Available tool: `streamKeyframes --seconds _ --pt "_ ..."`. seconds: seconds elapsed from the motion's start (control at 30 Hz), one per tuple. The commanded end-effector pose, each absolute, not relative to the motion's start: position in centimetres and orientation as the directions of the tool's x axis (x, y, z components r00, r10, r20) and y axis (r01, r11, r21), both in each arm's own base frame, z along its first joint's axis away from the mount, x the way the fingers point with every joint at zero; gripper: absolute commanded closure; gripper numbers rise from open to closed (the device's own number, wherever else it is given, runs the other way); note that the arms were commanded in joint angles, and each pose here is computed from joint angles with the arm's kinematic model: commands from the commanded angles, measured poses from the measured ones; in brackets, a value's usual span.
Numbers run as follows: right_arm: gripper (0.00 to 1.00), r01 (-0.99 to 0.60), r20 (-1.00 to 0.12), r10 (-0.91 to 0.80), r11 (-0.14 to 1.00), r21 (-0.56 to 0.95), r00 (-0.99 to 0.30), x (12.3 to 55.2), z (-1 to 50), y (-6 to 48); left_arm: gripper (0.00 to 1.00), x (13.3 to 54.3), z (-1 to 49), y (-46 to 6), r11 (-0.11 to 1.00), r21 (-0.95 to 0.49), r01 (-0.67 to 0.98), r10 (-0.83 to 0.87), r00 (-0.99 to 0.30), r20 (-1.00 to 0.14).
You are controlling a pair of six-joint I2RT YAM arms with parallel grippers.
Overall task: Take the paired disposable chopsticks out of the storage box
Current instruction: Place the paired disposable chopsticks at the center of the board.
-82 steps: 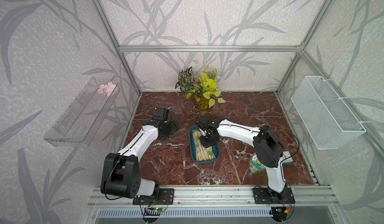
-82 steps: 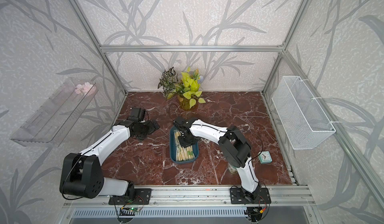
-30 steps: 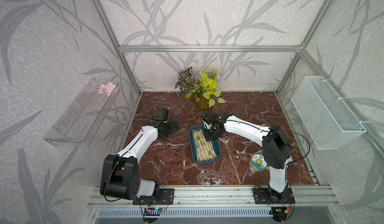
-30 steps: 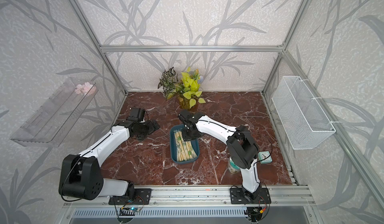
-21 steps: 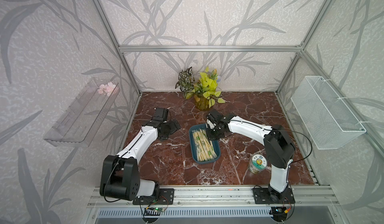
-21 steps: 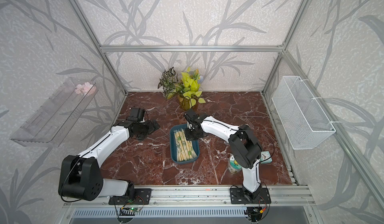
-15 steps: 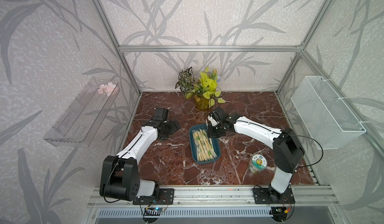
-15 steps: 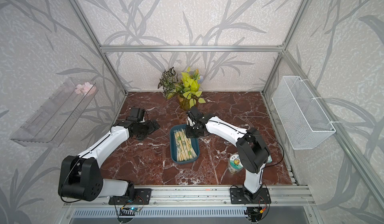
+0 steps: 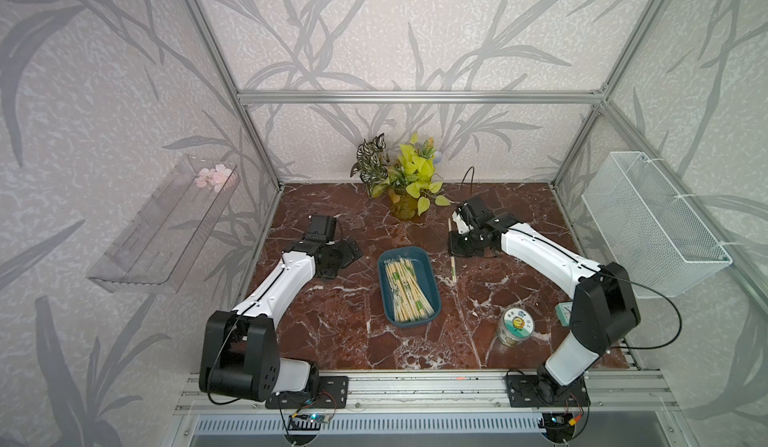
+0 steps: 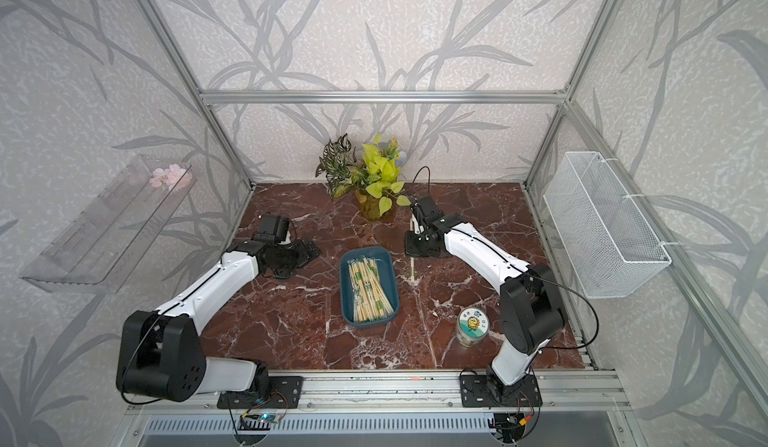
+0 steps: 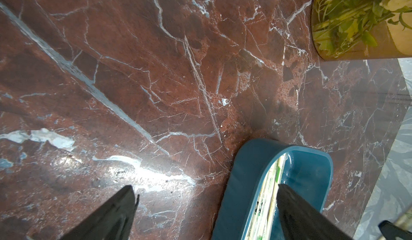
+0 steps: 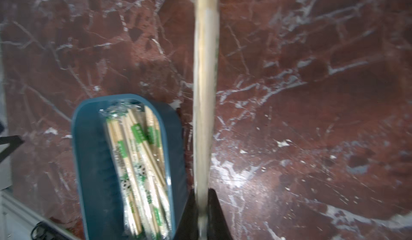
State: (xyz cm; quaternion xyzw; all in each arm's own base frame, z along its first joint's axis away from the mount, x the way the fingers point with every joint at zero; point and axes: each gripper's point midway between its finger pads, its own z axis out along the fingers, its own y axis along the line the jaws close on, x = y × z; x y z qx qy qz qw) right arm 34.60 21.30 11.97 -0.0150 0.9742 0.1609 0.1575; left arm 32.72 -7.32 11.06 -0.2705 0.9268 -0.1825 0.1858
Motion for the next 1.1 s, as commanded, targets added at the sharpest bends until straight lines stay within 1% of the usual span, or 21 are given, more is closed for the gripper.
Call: streamKeyframes --seconds 0.0,0.27,0.37,0.63,0.8,1.07 --pt "1.00 -0.061 -0.246 -0.018 0.984 0.167 -0.969 33.8 8.9 18.4 0.01 32.6 12.0 -7.4 0.782 -0.459 -0.421 -0.570 -0.782 -0.254" --pt "0.99 -0.038 -0.156 -0.026 0.997 0.073 -0.987 33.2 5.0 17.1 0.01 32.0 11.5 -7.4 0.779 -0.455 -0.432 -0.574 -0.783 -0.240" --pt "0.97 -0.029 -0.139 -0.021 0.998 0.053 -0.990 32.5 4.2 16.6 0.01 32.2 11.4 -7.5 0.777 -0.457 -0.433 -0.575 -0.784 -0.235" --pt "0.85 0.000 -0.106 0.002 1.000 0.013 -0.994 31.3 2.7 15.5 0.01 32.7 10.7 -8.0 0.766 -0.465 -0.443 -0.581 -0.786 -0.209" --pt "0.72 0.006 -0.120 0.009 1.000 0.020 -0.993 31.4 3.2 15.6 0.01 32.8 10.4 -8.2 0.772 -0.458 -0.441 -0.571 -0.797 -0.197" --pt "0.66 0.014 -0.167 0.027 0.997 0.077 -0.986 32.1 5.8 16.4 0.01 32.8 10.5 -8.1 0.775 -0.453 -0.441 -0.570 -0.796 -0.201"
